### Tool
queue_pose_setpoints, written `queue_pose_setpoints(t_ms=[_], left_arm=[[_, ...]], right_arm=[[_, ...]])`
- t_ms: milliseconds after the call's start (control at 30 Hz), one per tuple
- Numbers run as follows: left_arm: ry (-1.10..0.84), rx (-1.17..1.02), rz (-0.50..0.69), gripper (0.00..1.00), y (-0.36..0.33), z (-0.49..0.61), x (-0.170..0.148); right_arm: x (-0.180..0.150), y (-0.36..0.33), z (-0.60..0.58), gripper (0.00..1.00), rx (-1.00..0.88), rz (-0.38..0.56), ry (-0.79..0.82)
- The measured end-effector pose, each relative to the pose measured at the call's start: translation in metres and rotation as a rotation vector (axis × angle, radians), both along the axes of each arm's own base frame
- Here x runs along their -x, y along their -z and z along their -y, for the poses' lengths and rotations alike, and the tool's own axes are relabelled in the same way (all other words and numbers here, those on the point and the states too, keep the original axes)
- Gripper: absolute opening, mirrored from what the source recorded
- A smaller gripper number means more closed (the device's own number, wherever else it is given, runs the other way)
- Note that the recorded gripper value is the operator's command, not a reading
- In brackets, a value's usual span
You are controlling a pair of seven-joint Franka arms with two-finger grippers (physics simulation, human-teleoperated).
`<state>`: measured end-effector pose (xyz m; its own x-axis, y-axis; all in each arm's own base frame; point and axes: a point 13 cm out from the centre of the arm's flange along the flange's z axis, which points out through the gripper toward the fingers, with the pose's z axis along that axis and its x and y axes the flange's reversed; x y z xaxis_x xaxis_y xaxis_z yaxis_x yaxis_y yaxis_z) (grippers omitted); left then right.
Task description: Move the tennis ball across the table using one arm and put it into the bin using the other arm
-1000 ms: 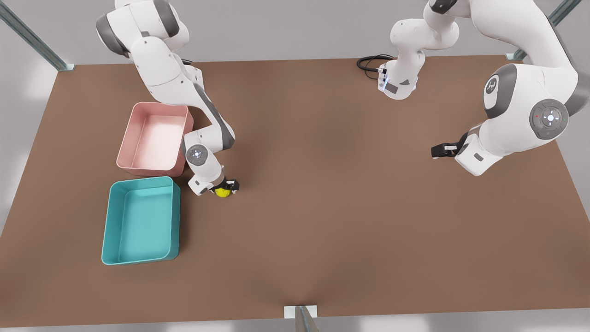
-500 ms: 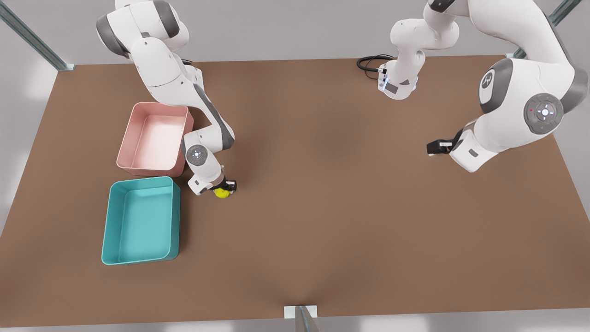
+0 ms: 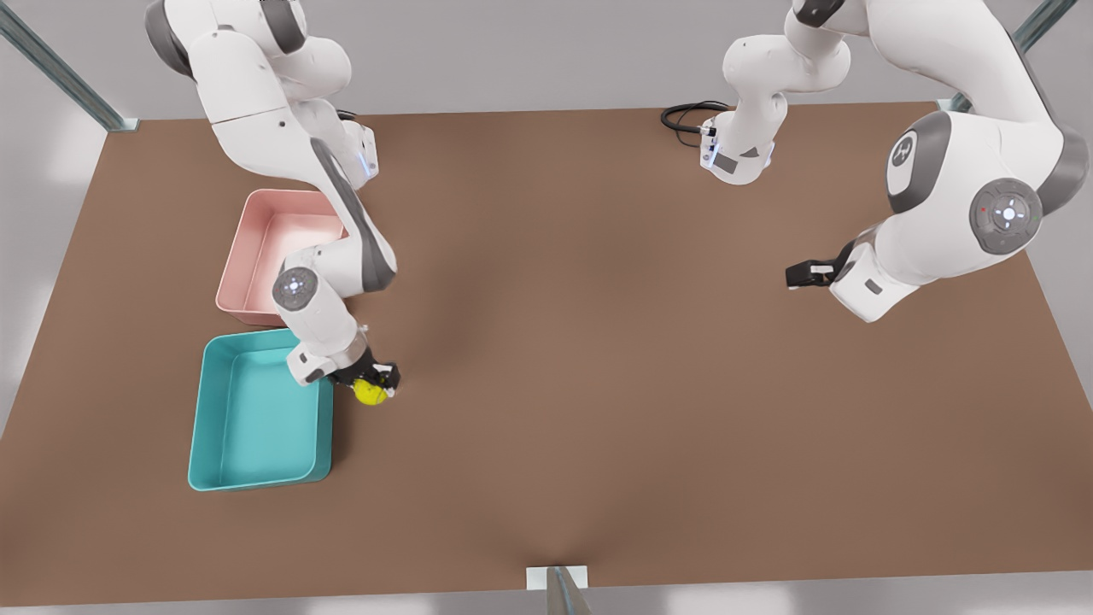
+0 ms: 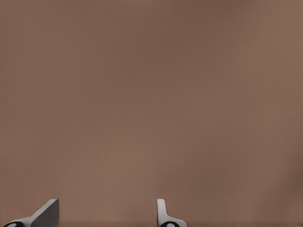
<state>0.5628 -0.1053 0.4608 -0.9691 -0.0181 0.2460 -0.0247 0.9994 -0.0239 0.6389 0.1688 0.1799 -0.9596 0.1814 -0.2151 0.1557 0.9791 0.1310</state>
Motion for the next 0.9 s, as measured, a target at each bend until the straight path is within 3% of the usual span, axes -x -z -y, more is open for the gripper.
queue_pose_setpoints(t_ms=[100, 300, 333, 533, 633, 733, 800, 900], left_arm=[[-0.002, -0.001, 0.0, 1.0, 0.0, 0.001, 0.0], [-0.012, 0.011, -0.032, 1.0, 0.012, 0.001, -0.002], [-0.02, 0.012, -0.024, 1.0, 0.008, -0.003, -0.004], [-0.026, 0.012, -0.021, 1.0, 0.005, -0.005, -0.005], [-0.027, 0.011, -0.022, 1.0, 0.005, -0.005, -0.004], [-0.03, 0.011, -0.023, 1.0, 0.005, -0.006, -0.004], [-0.027, 0.013, -0.023, 1.0, 0.005, -0.004, -0.004], [-0.016, 0.015, -0.023, 1.0, 0.005, 0.002, -0.002]], right_arm=[[-0.029, -0.022, 0.079, 0.67, 0.02, -0.013, 0.048], [-0.028, 0.026, 0.214, 0.68, 0.078, -0.15, 0.055], [-0.024, 0.04, 0.226, 1.0, 0.083, -0.176, 0.045], [-0.017, 0.044, 0.234, 1.0, 0.1, -0.21, -0.064], [-0.074, -0.062, 0.2, 1.0, 0.109, -0.106, -0.15], [-0.08, -0.174, 0.166, 1.0, 0.172, -0.076, -0.245], [-0.059, -0.254, 0.151, 1.0, 0.22, -0.057, -0.284], [0.014, -0.308, 0.178, 1.0, 0.232, -0.126, -0.264]])
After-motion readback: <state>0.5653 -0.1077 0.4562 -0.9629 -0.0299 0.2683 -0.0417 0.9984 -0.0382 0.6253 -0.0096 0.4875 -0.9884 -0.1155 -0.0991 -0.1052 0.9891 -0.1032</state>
